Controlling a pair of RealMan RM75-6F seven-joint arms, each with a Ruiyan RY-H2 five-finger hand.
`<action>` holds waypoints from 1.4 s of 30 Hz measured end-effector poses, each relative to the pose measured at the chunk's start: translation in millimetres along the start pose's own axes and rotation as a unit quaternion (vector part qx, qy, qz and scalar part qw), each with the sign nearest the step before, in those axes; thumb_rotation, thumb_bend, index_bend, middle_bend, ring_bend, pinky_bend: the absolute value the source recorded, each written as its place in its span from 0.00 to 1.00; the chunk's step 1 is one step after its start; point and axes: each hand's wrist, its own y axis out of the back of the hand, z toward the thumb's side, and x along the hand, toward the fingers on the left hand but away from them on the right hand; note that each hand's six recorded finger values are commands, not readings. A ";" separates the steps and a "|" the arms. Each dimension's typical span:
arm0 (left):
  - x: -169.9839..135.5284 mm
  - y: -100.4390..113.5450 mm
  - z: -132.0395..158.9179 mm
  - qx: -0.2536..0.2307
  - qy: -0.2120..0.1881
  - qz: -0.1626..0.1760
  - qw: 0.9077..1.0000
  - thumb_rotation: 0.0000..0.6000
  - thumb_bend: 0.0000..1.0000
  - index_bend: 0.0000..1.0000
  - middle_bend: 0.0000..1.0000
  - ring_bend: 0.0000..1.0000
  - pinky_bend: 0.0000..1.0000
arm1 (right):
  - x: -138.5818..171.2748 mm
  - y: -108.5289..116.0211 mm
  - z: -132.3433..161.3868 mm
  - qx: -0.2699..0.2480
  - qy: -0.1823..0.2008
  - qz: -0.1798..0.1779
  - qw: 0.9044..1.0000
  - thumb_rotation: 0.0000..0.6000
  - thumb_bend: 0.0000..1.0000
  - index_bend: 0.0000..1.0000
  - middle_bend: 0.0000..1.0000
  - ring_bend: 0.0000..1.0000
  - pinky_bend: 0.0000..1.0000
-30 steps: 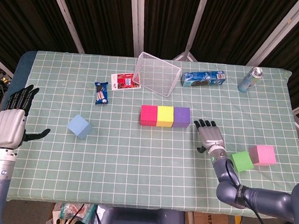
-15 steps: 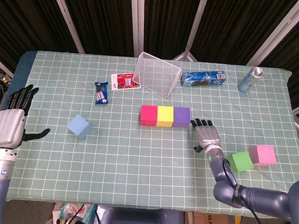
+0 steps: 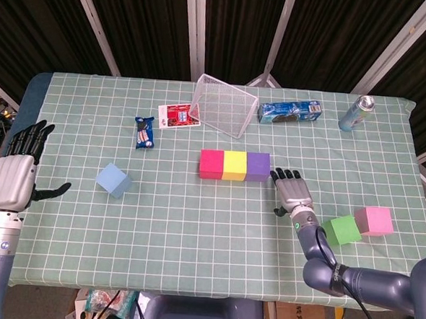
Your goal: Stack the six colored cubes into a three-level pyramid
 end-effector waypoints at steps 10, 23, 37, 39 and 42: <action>0.3 -0.5 -0.7 0.000 0.001 0.000 1.000 1.00 0.11 0.00 0.00 0.00 0.00 | -0.6 -1.5 3.3 0.002 0.003 0.000 1.000 1.00 0.29 0.00 0.00 0.00 0.00; 0.7 -0.6 -1.7 -0.002 0.002 -0.001 1.000 1.00 0.11 0.00 0.00 0.00 0.00 | 2.4 10.9 -7.0 0.010 -0.010 -0.031 0.999 1.00 0.29 0.00 0.00 0.00 0.00; -2.0 1.2 2.1 -0.002 -0.005 0.001 1.000 1.00 0.10 0.00 0.00 0.00 0.00 | 45.3 43.9 -25.5 -0.002 0.011 -0.083 0.996 1.00 0.29 0.00 0.00 0.00 0.00; -2.4 1.1 2.3 -0.001 -0.006 0.001 1.000 1.00 0.10 0.00 0.00 0.00 0.00 | 52.8 48.7 -30.6 0.005 0.013 -0.088 0.996 1.00 0.29 0.00 0.00 0.00 0.00; -3.0 0.9 3.1 0.000 -0.007 0.000 1.000 1.00 0.10 0.00 0.00 0.00 0.00 | 65.0 54.7 -41.4 0.015 0.010 -0.092 0.996 1.00 0.29 0.00 0.00 0.00 0.00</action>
